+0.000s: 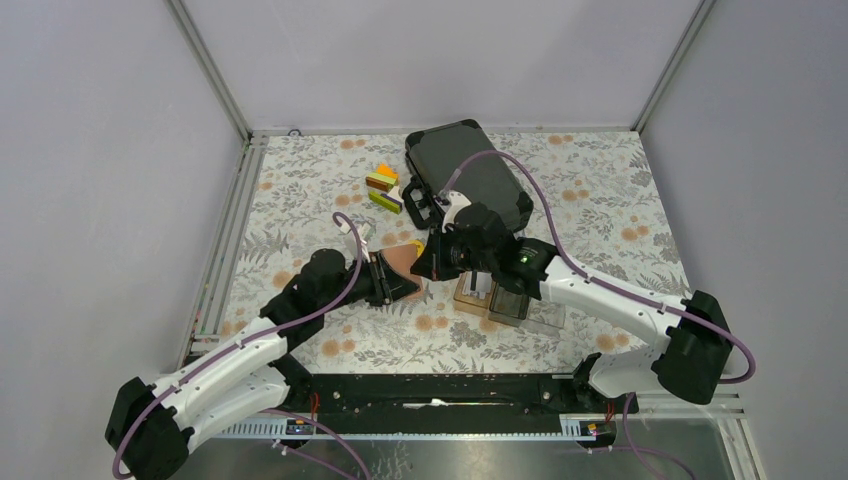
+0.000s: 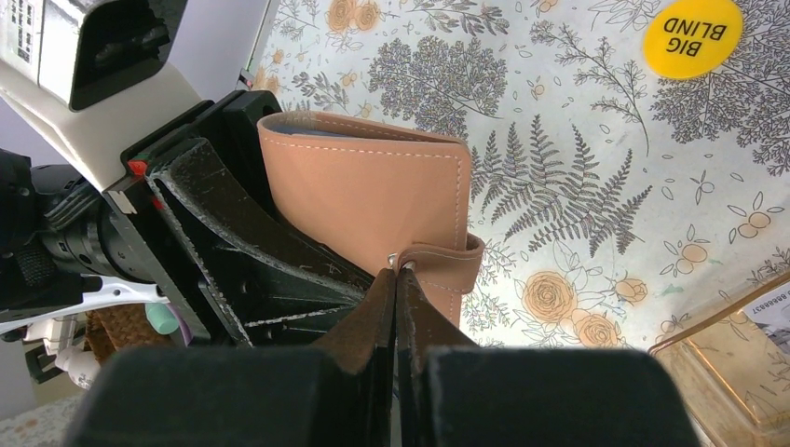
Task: Put the credit cards into the card holder
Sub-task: Close the card holder.
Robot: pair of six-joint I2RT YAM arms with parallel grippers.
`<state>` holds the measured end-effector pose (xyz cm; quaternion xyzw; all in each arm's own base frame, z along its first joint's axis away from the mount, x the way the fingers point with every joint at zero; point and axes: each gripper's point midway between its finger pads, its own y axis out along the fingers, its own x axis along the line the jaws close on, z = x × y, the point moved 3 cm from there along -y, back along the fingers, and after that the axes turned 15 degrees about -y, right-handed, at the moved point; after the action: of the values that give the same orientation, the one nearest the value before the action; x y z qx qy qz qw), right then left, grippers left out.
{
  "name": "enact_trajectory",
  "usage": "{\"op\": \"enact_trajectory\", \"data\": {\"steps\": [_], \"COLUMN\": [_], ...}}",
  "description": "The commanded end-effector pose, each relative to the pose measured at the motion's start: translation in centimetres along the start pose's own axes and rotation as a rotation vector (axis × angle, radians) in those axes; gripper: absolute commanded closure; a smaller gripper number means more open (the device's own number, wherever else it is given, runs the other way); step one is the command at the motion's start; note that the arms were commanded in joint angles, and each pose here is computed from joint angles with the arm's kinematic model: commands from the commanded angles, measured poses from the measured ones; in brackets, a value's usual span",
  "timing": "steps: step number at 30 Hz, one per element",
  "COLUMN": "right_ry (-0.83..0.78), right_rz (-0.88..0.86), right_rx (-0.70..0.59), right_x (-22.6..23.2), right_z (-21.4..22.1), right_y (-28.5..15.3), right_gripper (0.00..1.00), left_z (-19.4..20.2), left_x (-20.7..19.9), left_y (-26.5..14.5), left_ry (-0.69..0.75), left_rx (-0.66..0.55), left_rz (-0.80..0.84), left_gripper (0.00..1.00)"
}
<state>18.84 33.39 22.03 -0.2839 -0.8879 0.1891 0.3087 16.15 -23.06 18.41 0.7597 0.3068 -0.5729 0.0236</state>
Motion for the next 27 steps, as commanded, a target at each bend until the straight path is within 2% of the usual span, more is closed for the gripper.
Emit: {"op": "enact_trajectory", "data": {"steps": [1,15,27], "right_ry": [-0.029,-0.053,-0.066], "right_rz": [-0.036,-0.063,-0.081], "right_rx": [0.015,0.039,0.001], "right_x": [1.0,1.5,2.1], "right_z": [0.0,0.3,-1.0], "right_y": [0.2,0.0,0.6], "right_gripper": [1.0,1.0,1.0], "left_z": [-1.0,-0.8,-0.3], "left_x": [-3.5,-3.7,-3.3], "left_y": [-0.2,-0.1,0.1], "left_ry": [0.044,0.035,0.052], "left_rx": [-0.028,-0.017,0.024], "left_rz": [0.147,0.16,0.155], "left_gripper": [1.0,1.0,1.0]}}
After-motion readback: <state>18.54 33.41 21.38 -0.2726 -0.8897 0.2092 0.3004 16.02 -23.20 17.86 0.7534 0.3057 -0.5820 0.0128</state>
